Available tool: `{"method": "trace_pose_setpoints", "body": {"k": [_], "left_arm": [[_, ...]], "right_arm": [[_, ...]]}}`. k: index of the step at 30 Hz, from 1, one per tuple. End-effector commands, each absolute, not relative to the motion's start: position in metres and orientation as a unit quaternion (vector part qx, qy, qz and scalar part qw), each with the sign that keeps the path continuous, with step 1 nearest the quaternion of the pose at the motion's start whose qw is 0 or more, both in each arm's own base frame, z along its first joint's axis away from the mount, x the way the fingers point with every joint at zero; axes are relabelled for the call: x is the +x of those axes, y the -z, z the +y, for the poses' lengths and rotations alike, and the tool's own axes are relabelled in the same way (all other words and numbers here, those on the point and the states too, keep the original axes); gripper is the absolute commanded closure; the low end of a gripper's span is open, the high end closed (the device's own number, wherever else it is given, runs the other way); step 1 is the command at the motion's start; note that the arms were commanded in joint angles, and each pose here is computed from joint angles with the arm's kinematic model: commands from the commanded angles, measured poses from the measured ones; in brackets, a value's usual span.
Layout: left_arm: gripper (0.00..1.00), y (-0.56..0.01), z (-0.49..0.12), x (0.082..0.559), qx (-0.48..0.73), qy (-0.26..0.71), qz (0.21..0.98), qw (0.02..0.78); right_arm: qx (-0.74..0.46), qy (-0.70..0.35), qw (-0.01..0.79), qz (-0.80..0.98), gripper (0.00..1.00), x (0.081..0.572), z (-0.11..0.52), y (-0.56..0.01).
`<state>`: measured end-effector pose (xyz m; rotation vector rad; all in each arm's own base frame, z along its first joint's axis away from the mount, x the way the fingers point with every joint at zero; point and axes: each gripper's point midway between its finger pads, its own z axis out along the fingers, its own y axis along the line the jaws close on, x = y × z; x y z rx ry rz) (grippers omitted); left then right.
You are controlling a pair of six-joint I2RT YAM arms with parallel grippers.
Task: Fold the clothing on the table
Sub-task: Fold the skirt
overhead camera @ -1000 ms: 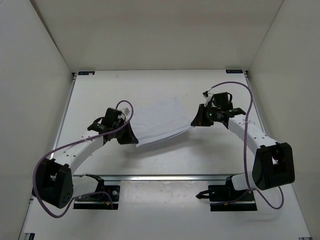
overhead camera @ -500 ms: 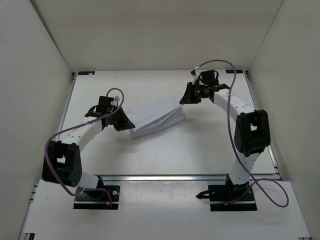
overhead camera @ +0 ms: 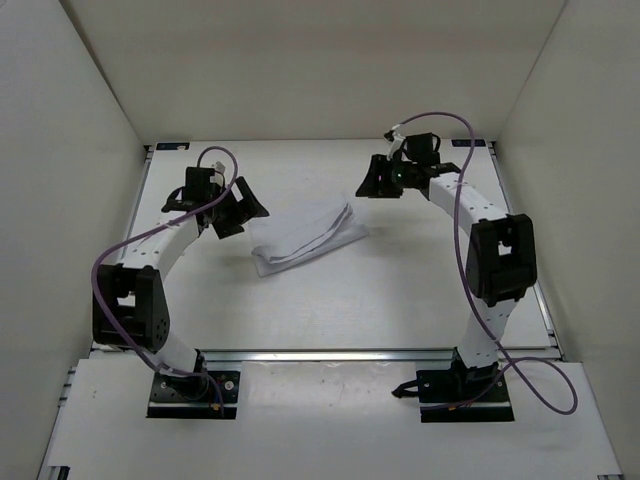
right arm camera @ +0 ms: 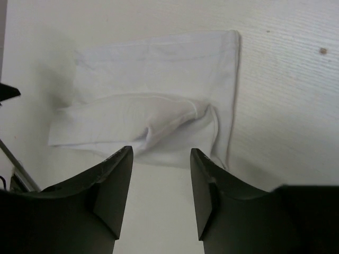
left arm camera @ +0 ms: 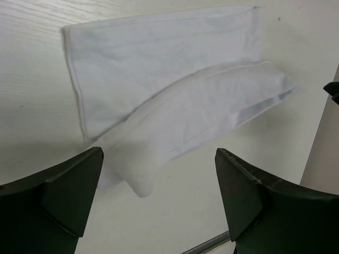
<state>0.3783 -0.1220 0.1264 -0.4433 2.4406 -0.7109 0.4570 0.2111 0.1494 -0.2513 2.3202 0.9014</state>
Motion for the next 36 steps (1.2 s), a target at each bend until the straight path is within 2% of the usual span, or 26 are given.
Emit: {"method": "trace_pose_setpoints", "body": {"k": [1,3,6,7,8,9,10,11,13,14,15,17,19,20,29,36], "left_arm": [[0.02,-0.143,-0.136,0.369,-0.127,0.276,0.905,0.297],[0.02,-0.14,-0.148,0.351,-0.126,0.279,0.908,0.286],[0.01,-0.105,-0.153,0.308,-0.15,0.266,0.92,0.245],[0.01,-0.111,-0.155,0.308,-0.155,0.281,0.91,0.262],[0.01,-0.104,-0.156,0.298,-0.173,0.299,0.903,0.256],[0.05,-0.096,-0.156,0.287,-0.192,0.31,0.9,0.24],[0.09,-0.1,-0.156,0.29,-0.202,0.315,0.893,0.249],[0.12,-0.098,-0.151,0.289,-0.211,0.308,0.892,0.255],[0.37,-0.103,-0.156,0.291,-0.208,0.314,0.886,0.27],[0.54,-0.103,-0.157,0.291,-0.209,0.319,0.884,0.271],[0.63,-0.099,-0.158,0.29,-0.211,0.325,0.883,0.265],[0.88,-0.091,-0.163,0.289,-0.214,0.342,0.878,0.256],[1.0,-0.082,-0.167,0.29,-0.219,0.341,0.88,0.247],[1.0,-0.078,-0.168,0.293,-0.213,0.337,0.883,0.249],[1.0,-0.063,-0.167,0.332,-0.221,0.325,0.886,0.246],[1.0,-0.084,-0.153,0.393,-0.236,0.327,0.861,0.309]], "right_arm": [[-0.092,-0.339,0.365,0.862,0.58,0.454,0.19,-0.176],[-0.086,-0.329,0.346,0.874,0.57,0.443,0.185,-0.16],[-0.087,-0.323,0.338,0.88,0.51,0.434,0.185,-0.148],[-0.085,-0.327,0.333,0.881,0.51,0.432,0.186,-0.143],[-0.082,-0.334,0.325,0.881,0.55,0.431,0.188,-0.138],[-0.084,-0.338,0.318,0.882,0.62,0.431,0.191,-0.134],[-0.084,-0.341,0.317,0.881,0.72,0.432,0.193,-0.137],[-0.09,-0.342,0.315,0.881,0.79,0.433,0.196,-0.139],[-0.098,-0.343,0.298,0.885,0.96,0.435,0.201,-0.127],[-0.103,-0.336,0.296,0.888,0.99,0.44,0.203,-0.123],[-0.106,-0.334,0.299,0.887,1.0,0.444,0.205,-0.125],[-0.114,-0.336,0.289,0.889,1.0,0.452,0.212,-0.119],[-0.117,-0.337,0.282,0.891,1.0,0.46,0.216,-0.116],[-0.121,-0.338,0.264,0.895,1.0,0.457,0.22,-0.104],[-0.125,-0.359,0.266,0.886,1.0,0.492,0.236,-0.105],[-0.125,-0.372,0.287,0.874,1.0,0.516,0.242,-0.117]]}}
